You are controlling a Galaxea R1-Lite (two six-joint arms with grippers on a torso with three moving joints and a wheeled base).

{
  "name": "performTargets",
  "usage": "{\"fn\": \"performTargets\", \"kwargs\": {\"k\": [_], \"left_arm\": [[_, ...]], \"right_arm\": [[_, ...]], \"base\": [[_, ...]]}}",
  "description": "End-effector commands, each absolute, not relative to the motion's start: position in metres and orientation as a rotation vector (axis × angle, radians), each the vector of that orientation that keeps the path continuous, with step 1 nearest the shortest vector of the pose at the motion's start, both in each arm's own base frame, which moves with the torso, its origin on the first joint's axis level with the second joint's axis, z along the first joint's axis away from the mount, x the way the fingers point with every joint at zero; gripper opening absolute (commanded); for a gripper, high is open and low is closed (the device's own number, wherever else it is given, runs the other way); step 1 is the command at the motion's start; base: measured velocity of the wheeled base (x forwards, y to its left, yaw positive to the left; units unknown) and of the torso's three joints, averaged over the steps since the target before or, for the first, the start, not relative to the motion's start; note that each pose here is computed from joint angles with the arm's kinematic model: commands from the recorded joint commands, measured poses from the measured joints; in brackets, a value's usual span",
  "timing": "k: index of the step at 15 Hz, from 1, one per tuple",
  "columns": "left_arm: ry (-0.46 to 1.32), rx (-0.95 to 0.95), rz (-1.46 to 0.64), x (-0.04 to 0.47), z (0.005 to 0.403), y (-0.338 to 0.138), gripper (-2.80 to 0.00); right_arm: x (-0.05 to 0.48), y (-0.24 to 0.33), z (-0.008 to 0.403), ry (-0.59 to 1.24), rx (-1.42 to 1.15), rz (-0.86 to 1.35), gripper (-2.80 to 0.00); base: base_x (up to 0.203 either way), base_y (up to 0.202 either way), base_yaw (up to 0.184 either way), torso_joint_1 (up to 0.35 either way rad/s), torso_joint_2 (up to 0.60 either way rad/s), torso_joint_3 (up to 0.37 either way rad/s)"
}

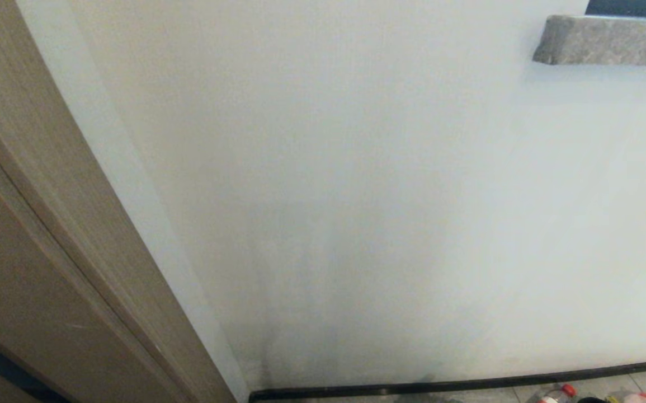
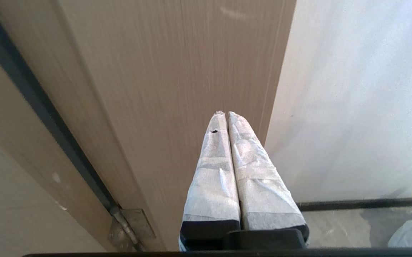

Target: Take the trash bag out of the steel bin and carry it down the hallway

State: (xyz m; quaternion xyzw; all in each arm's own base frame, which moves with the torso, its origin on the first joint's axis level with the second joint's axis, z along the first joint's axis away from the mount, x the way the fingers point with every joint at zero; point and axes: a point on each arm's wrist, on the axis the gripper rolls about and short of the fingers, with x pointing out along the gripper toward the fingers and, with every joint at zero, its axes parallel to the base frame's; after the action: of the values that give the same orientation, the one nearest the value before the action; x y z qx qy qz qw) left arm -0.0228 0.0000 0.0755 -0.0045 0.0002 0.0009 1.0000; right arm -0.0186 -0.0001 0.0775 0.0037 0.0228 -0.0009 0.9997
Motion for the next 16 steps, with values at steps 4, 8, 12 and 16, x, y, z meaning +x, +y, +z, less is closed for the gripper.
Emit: {"fn": "performTargets", "kwargs": {"k": [4, 8, 12, 16], "left_arm": [[-0.002, -0.008, 0.003, -0.0229, 0.0755, 0.0000, -2.80], [-0.001, -0.008, 0.002, -0.0228, 0.0751, 0.0000, -2.80], [0.000, -0.008, 0.002, -0.0228, 0.0750, 0.0000, -2.80], [-0.003, -0.008, 0.002, -0.0229, 0.0755, 0.0000, -2.80]], "right_arm": [[-0.0183, -0.0001, 0.0776, 0.049, 0.008, 0.000, -2.80], [-0.0183, -0.0002, 0.0776, 0.049, 0.007, -0.002, -2.80], [-0.0183, -0.0002, 0.0775, 0.051, 0.009, -0.002, -2.80], [-0.0183, -0.0002, 0.0773, 0.052, 0.005, -0.002, -2.80]], "base": [[0.000, 0.000, 0.000, -0.001, 0.00, 0.153], [0.000, 0.000, 0.000, 0.001, 0.00, 0.021], [0.000, 0.000, 0.000, 0.000, 0.00, 0.000], [0.000, 0.000, 0.000, 0.000, 0.00, 0.000]]}}
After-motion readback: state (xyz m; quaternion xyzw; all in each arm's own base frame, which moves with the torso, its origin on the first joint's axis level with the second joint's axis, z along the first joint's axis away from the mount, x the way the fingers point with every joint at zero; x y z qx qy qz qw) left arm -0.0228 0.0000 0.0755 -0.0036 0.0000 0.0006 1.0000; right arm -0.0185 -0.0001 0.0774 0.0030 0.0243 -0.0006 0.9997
